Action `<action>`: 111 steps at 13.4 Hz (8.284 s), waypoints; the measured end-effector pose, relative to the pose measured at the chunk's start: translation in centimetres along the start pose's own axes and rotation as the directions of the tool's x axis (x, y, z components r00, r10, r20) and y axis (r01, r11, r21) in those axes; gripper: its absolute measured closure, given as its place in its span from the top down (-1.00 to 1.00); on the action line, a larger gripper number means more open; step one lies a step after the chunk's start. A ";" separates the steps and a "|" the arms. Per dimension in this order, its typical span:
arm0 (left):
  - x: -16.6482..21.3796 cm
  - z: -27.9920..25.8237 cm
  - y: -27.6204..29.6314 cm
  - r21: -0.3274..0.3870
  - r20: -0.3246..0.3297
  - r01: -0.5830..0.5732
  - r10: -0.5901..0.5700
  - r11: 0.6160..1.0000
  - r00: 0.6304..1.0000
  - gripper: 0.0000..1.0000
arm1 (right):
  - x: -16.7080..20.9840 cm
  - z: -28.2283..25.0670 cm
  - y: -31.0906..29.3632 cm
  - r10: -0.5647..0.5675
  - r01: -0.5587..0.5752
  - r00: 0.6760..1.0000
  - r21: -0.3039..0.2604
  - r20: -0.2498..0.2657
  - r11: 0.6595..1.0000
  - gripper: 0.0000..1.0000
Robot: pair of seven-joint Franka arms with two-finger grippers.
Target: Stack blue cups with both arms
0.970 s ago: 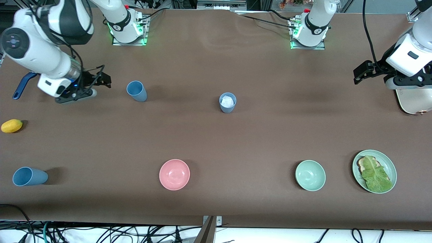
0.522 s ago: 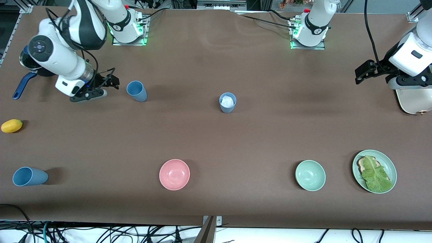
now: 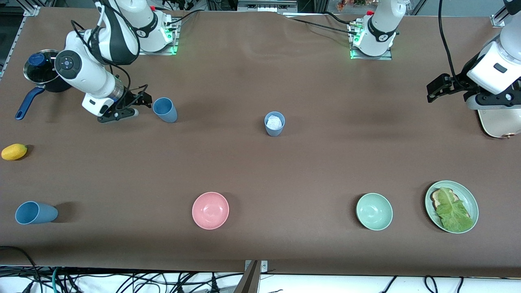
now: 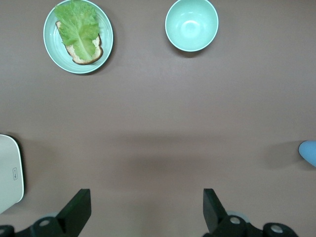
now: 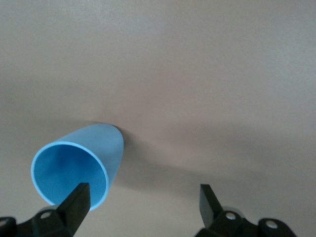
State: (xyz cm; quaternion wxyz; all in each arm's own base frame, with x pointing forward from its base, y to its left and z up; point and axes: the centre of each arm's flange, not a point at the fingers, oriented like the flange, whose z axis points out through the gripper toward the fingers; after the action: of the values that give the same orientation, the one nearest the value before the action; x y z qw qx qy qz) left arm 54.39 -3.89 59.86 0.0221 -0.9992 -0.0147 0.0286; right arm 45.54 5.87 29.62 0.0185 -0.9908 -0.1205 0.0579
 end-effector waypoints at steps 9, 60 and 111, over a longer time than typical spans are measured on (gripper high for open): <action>1.0 1.1 1.0 0.001 0.016 -0.018 0.018 1.000 1.000 1.00 | 0.8 3.3 -0.9 -0.011 0.011 1.000 0.003 0.011 1.000 0.81; 1.2 0.4 1.9 -0.008 0.002 -0.030 0.031 1.000 1.000 1.00 | 16.6 -9.7 -42.3 0.412 -0.418 0.908 0.096 0.076 0.904 -0.91; 1.1 0.4 2.2 -0.007 0.002 -0.037 0.037 0.999 0.999 1.00 | 11.8 -22.2 -7.3 0.259 -0.258 0.966 0.024 -0.027 0.966 1.00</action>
State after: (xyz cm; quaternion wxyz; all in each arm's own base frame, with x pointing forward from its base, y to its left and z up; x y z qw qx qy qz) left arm 55.58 -6.06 59.28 0.0179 -0.9994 0.0036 0.0301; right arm 57.82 15.26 50.71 0.0226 -0.9986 0.0104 0.0460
